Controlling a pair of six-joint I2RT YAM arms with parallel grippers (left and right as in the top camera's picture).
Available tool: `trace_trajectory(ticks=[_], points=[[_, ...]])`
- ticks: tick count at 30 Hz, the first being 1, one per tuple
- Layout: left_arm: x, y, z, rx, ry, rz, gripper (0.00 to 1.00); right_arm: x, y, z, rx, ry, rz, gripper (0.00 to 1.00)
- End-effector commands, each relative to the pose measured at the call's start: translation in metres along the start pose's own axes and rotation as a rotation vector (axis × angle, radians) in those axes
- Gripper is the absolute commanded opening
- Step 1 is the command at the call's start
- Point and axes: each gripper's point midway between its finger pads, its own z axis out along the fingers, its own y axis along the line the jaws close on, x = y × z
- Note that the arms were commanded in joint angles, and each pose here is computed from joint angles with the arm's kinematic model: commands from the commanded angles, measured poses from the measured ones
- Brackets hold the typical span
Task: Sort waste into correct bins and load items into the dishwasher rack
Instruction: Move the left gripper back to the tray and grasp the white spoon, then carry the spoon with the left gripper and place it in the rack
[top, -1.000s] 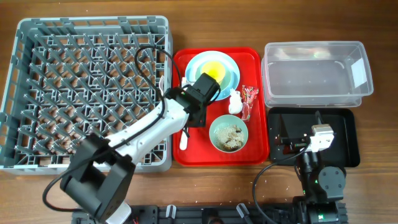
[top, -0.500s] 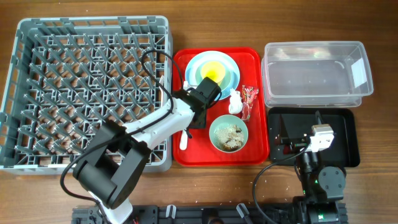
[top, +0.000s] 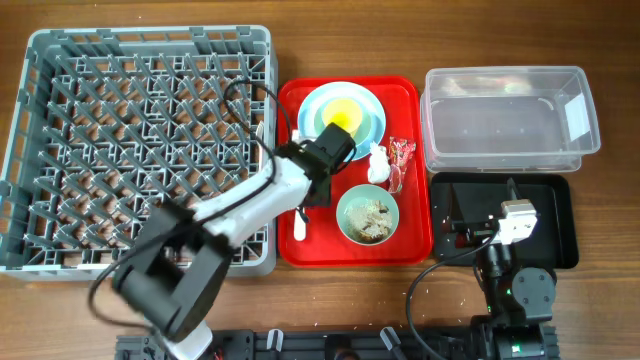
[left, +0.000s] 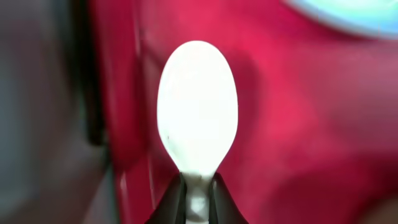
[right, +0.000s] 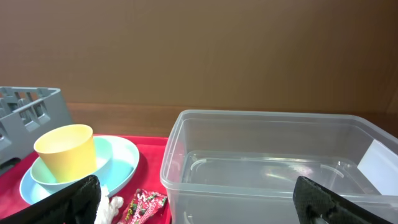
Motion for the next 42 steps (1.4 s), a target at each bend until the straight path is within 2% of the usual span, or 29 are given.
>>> trace_trajectory(ticks=[1,3,5,7,11,13,16,21,25,26,28,29,30,32,33,34,38,40,41,42], points=[[-0.036,0.003,-0.066,0.066,-0.19,-0.059,0.04,-0.002,0.0,0.0,-0.002,-0.01,-0.017,1.0],[-0.045,0.018,-0.1,0.096,-0.267,-0.095,0.04,-0.002,0.0,0.0,-0.002,-0.01,-0.017,1.0],[-0.053,0.03,-0.125,0.115,-0.332,-0.043,0.04,-0.002,0.0,0.0,-0.002,-0.01,-0.017,1.0],[-0.067,0.061,-0.144,0.077,-0.412,-0.094,0.04,-0.002,0.0,0.0,-0.002,-0.01,-0.017,1.0],[-0.086,0.121,-0.131,-0.039,-0.399,-0.144,0.04,-0.002,0.0,0.0,-0.002,-0.01,-0.017,1.0],[-0.091,0.134,-0.118,-0.048,-0.373,-0.179,0.04,-0.002,0.0,0.0,-0.002,-0.01,-0.017,1.0],[-0.099,0.123,-0.093,0.028,-0.323,-0.127,0.04,-0.002,0.0,0.0,-0.002,-0.01,-0.017,1.0],[-0.101,0.118,-0.061,0.001,-0.264,-0.089,0.04,-0.002,0.0,0.0,-0.002,-0.01,-0.017,1.0],[-0.113,0.116,-0.096,0.047,-0.354,-0.124,0.08,-0.002,0.0,0.0,-0.002,-0.01,-0.017,1.0],[-0.114,0.11,-0.118,0.119,-0.39,-0.134,0.1,-0.002,0.0,0.0,-0.002,-0.01,-0.017,1.0],[-0.1,0.085,-0.143,0.301,-0.374,-0.104,0.1,-0.002,0.0,0.0,-0.002,-0.01,-0.017,1.0],[-0.089,0.07,-0.15,0.396,-0.334,-0.082,0.14,-0.002,0.0,0.0,-0.002,-0.01,-0.017,1.0],[-0.074,0.06,-0.152,0.463,-0.27,-0.065,0.23,-0.002,0.0,0.0,-0.002,-0.01,-0.017,1.0],[-0.047,0.052,-0.142,0.501,-0.142,-0.057,0.26,-0.002,0.0,0.0,-0.002,-0.01,-0.017,1.0],[-0.038,0.052,-0.136,0.49,-0.102,-0.055,0.41,-0.002,0.0,0.0,-0.002,-0.01,-0.017,1.0],[-0.031,0.052,-0.133,0.485,-0.075,-0.052,0.44,-0.002,0.0,0.0,-0.002,-0.01,-0.017,1.0],[-0.008,0.034,-0.129,0.491,0.014,-0.074,0.42,-0.002,0.0,0.0,-0.002,-0.01,-0.017,1.0],[0.0,0.018,-0.133,0.508,0.019,-0.027,0.43,-0.002,0.0,0.0,-0.002,-0.01,-0.017,1.0],[0.003,0.008,-0.136,0.52,0.014,0.004,0.69,-0.002,0.0,0.0,-0.002,-0.01,-0.017,1.0],[0.005,0.001,-0.138,0.531,0.007,0.029,1.0,-0.002,0.0,0.0,-0.002,-0.01,-0.017,1.0]])
